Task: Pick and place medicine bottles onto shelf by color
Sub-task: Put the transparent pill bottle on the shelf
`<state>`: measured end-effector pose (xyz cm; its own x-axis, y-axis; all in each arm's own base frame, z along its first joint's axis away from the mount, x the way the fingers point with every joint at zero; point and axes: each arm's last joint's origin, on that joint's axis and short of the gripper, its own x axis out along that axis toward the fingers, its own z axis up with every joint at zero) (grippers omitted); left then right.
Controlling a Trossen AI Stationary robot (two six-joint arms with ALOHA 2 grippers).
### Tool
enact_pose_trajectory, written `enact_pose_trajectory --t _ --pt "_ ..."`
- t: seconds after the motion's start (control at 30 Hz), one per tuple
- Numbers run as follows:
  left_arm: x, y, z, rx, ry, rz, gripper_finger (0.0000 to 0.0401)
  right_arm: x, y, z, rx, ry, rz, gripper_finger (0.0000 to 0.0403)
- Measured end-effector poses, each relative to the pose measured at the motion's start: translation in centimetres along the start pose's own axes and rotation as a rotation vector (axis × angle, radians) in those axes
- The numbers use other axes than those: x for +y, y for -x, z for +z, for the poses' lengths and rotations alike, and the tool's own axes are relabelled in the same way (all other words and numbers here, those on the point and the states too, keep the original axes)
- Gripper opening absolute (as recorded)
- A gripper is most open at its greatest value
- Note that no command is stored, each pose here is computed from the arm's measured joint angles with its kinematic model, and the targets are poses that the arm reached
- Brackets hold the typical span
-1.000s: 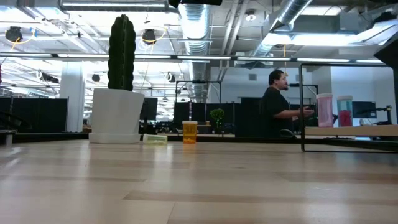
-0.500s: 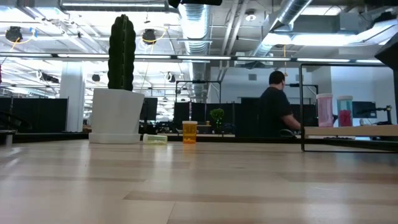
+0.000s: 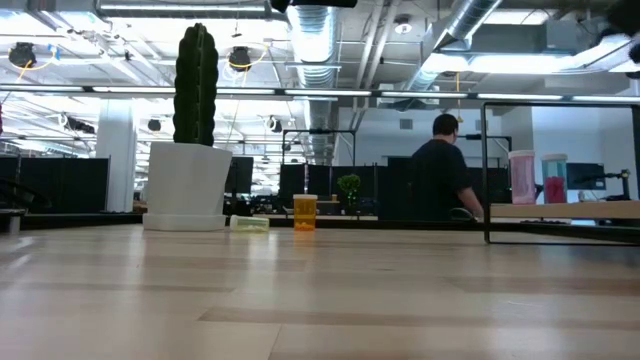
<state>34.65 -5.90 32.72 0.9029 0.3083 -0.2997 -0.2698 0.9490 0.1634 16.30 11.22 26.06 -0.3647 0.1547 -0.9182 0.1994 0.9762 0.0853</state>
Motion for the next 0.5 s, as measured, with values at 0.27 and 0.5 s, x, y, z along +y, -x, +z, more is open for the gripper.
enact_pose_trajectory --t 0.27,0.5 --pt "0.1 0.3 -2.3 0.22 0.038 0.001 0.0249 0.5 4.1 0.3 -0.284 0.045 0.106 0.0244" --pt "-0.3 2.3 -6.0 0.639 0.232 -0.016 0.0249 1.4 6.1 3.5 -0.606 0.276 0.22 0.0244"
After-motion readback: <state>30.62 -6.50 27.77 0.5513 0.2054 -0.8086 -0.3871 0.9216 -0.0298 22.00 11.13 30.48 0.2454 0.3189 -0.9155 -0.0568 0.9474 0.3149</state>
